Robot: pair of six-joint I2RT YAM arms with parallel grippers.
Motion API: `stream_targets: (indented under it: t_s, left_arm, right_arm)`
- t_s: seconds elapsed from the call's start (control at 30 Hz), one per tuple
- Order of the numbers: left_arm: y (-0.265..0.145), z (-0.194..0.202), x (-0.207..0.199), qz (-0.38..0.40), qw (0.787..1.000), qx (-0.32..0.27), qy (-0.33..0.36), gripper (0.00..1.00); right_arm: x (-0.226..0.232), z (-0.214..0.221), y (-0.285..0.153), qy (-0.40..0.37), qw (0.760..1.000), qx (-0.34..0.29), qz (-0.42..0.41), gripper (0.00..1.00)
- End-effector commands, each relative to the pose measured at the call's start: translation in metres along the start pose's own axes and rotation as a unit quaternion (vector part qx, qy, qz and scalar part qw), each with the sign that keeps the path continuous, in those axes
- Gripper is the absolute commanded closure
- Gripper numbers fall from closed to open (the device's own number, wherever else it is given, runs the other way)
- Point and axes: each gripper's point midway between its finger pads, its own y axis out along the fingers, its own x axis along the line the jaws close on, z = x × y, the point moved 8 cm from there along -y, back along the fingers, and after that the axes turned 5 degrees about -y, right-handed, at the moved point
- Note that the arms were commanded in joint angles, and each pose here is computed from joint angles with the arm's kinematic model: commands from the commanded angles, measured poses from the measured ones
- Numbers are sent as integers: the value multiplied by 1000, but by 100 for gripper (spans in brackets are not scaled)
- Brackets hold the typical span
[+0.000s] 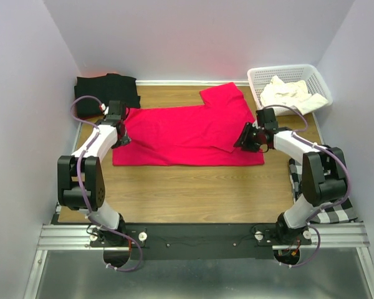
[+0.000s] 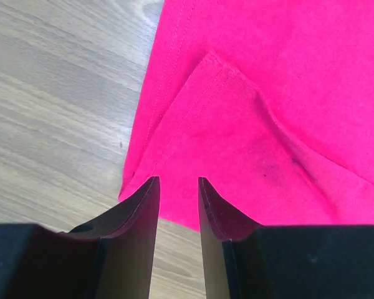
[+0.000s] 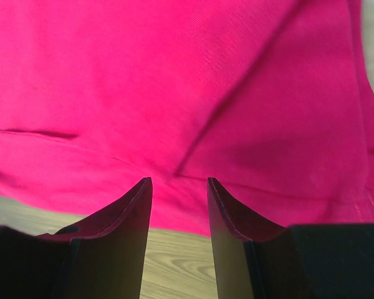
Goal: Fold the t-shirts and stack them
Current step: Fold the flattened tshirt in 1/3 of the way
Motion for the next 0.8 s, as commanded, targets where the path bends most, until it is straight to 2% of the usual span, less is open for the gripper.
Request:
stream_targets:
  t_s: [0.0,0.13,0.27,0.47,0.67,0.77]
  left_arm:
    - [-9,5,6,-4,1000,-5,7,60]
    - [-6,15,-1,46,999,8,7,60]
    - [9,36,-1,57,997,48,12,60]
    - [22,57,12,-8,995,94,28,61]
    - [17,59,14,-37,993,114,23,67]
    - [20,69,21,-70,988,134,17,74]
  right_arm:
    - [-8,13,-8,9,1000,0,23,51]
    - [-15,22,-6,12,999,11,35,51]
    - [-19,28,-1,19,999,25,44,51]
    - [-26,36,0,28,997,38,66,52]
    - [-33,45,-5,35,994,55,92,52]
    - [-35,47,-6,39,992,62,107,52]
